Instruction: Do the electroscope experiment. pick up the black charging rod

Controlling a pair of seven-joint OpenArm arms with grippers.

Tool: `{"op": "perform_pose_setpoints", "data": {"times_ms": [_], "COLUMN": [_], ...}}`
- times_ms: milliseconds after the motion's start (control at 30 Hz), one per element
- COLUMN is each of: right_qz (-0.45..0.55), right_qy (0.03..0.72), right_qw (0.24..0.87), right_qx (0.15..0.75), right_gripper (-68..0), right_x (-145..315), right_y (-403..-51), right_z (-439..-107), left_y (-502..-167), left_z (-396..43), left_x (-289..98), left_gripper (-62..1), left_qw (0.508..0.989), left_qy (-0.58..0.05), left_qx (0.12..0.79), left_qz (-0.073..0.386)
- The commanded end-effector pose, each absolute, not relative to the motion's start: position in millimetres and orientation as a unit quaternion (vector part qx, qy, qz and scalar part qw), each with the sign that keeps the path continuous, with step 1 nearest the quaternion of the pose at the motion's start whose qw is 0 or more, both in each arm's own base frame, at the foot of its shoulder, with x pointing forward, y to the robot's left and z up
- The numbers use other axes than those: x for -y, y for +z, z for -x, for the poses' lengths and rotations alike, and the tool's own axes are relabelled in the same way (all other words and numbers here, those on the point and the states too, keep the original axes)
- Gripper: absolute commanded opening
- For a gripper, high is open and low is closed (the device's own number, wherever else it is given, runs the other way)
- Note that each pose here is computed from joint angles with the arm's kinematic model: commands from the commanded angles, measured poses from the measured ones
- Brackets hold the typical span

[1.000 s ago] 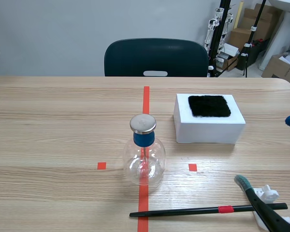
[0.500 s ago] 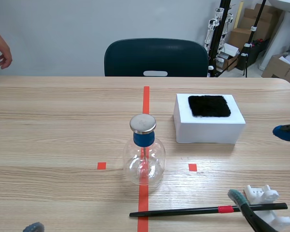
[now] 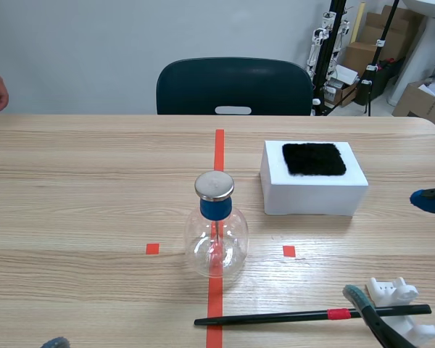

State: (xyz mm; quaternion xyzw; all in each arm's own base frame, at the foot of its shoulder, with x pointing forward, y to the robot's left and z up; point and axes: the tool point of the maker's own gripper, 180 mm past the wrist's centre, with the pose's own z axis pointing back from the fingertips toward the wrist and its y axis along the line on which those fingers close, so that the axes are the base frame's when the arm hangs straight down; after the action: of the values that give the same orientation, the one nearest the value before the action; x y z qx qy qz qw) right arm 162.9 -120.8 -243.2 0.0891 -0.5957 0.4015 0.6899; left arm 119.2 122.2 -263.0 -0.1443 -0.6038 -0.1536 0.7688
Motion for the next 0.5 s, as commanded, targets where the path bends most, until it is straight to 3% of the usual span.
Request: {"op": "perform_pose_setpoints", "data": {"times_ms": [0,467], "right_qz": [-0.087,-0.056], "right_qy": [0.401,0.415], "right_qw": [0.676,0.711], "right_qx": [0.613,0.565], "right_gripper": [-2.2,-2.2], "right_x": [118,129], "right_y": [-232,-253], "right_z": [-168,-168], "left_y": [-259,-251], "left_z": [-123,-152], "left_x": [-121,-135], "left_gripper": [1.4,1.4], "left_qw": [0.763,0.745], "left_qy": [-0.149,-0.167], "left_qx": [0.611,0.637], "left_qz": [0.146,0.112]}}
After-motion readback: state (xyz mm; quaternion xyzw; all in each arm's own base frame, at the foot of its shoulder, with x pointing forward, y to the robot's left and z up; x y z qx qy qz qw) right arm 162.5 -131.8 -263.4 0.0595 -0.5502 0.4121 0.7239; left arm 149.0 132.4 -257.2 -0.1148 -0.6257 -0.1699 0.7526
